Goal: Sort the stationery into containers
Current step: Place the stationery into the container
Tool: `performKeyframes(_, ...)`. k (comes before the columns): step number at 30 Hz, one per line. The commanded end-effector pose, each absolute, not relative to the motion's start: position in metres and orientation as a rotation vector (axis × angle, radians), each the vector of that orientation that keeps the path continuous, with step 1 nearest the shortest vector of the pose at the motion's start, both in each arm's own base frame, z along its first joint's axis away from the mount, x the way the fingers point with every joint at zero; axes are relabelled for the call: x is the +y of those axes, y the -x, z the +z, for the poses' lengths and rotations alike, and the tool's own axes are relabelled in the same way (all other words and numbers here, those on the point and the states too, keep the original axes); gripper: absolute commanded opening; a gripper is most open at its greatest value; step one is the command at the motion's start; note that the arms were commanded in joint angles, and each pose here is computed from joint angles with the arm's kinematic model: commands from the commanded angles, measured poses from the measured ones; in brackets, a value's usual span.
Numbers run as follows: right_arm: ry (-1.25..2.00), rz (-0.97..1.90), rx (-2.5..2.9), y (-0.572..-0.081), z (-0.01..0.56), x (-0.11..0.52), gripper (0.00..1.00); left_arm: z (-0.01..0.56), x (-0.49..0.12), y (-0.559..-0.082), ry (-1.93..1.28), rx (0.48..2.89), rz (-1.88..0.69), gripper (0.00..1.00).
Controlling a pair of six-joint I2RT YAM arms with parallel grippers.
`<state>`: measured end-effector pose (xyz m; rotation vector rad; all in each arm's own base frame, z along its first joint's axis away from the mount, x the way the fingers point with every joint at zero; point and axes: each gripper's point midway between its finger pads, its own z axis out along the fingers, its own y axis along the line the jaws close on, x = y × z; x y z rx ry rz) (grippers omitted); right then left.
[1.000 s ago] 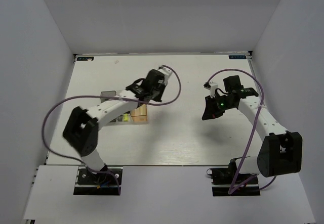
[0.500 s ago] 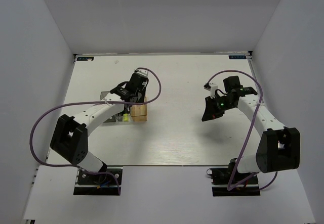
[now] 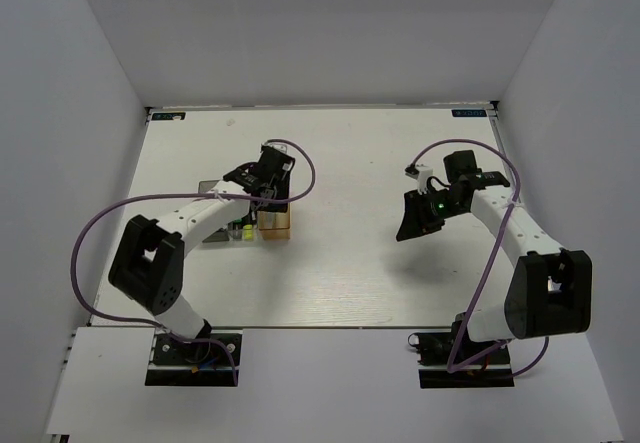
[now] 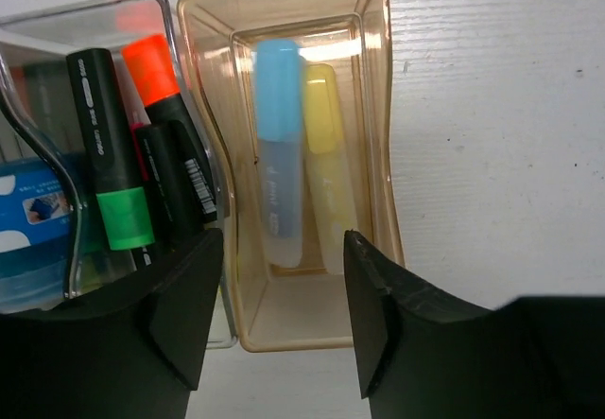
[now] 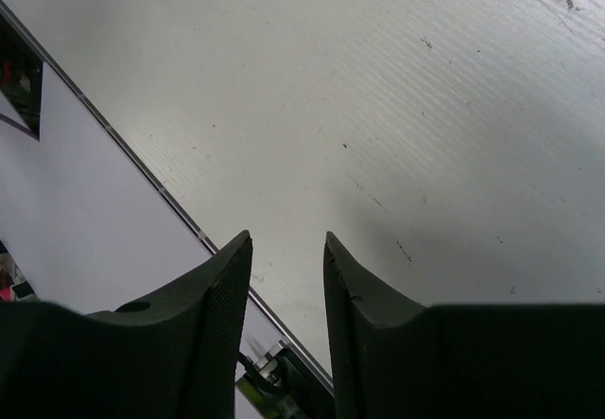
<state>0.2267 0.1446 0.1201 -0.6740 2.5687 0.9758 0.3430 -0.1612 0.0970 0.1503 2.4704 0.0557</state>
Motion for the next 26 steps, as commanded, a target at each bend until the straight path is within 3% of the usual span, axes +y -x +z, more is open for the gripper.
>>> performKeyframes(1,0.671,1.018,2.562,-0.225,0.124,0.145,0.40,0.109,-0.161,-0.351,-0.113,2.443,0.056,0.65)
performKeyframes(4,0.668,1.023,2.558,-0.225,0.125,0.145,0.44,0.119,-0.164,-0.355,-0.115,2.430,0.045,0.75)
performKeyframes(6,0.661,1.025,2.562,-0.225,0.125,0.144,0.50,0.127,-0.166,-0.354,-0.121,2.424,0.023,0.76)
performKeyframes(7,0.657,1.018,2.560,-0.226,0.125,0.143,0.54,0.141,-0.166,-0.352,-0.117,2.394,-0.003,0.70)
performKeyframes(8,0.636,1.012,2.558,-0.229,0.126,0.142,0.69,0.143,-0.169,-0.348,-0.135,2.395,-0.033,0.26)
performKeyframes(9,0.596,0.990,2.580,-0.230,0.125,0.141,0.72,0.167,-0.170,-0.344,-0.143,2.337,-0.093,0.00)
performKeyframes(12,0.479,0.848,2.571,-0.248,0.125,0.132,0.79,0.175,-0.171,-0.317,-0.232,2.296,-0.190,0.00)
performKeyframes(13,0.447,0.762,2.569,-0.255,0.123,0.123,0.79,0.192,-0.174,-0.305,-0.257,2.253,-0.270,0.08)
performKeyframes(14,0.442,0.731,2.530,-0.256,0.130,0.122,0.81,0.209,-0.171,-0.293,-0.266,2.200,-0.315,0.27)
performKeyframes(15,0.422,0.714,2.502,-0.260,0.129,0.121,0.84,0.189,-0.162,-0.278,-0.294,2.236,-0.302,0.85)
performKeyframes(16,0.403,0.661,2.492,-0.265,0.127,0.114,0.85,0.201,-0.159,-0.266,-0.300,2.188,-0.345,1.00)
performKeyframes(17,0.390,0.647,2.468,-0.264,0.131,0.113,0.90,0.211,-0.153,-0.253,-0.307,2.148,-0.371,1.00)
performKeyframes(22,0.334,0.568,2.418,-0.277,0.137,0.102,0.90,0.161,-0.121,-0.202,-0.347,2.205,-0.343,1.00)
performKeyframes(26,0.354,0.552,2.369,-0.279,0.136,0.100,0.90,0.152,-0.106,-0.190,-0.295,2.128,-0.339,1.00)
